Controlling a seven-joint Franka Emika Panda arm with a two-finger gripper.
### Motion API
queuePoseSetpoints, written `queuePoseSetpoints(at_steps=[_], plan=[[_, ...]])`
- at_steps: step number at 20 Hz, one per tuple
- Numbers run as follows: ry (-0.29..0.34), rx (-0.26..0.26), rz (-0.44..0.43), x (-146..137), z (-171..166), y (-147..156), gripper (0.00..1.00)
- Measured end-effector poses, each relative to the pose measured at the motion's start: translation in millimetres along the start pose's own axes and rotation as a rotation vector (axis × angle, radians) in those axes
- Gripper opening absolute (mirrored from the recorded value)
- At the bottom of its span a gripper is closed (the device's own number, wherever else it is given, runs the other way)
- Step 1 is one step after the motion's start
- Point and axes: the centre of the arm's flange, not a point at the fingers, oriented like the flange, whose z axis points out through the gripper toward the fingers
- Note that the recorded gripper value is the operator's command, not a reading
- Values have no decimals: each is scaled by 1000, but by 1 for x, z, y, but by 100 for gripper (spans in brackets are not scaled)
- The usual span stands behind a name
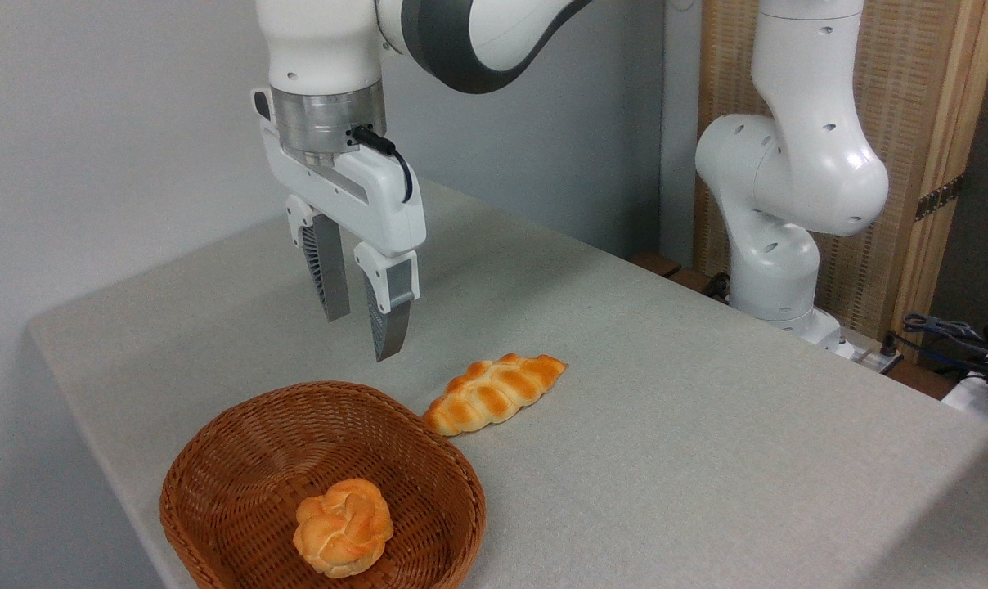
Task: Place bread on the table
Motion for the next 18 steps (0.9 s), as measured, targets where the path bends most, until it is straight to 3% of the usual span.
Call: queuePoseSetpoints(at_steps=[18], plan=[[7, 6, -16, -5, -5, -7, 100]])
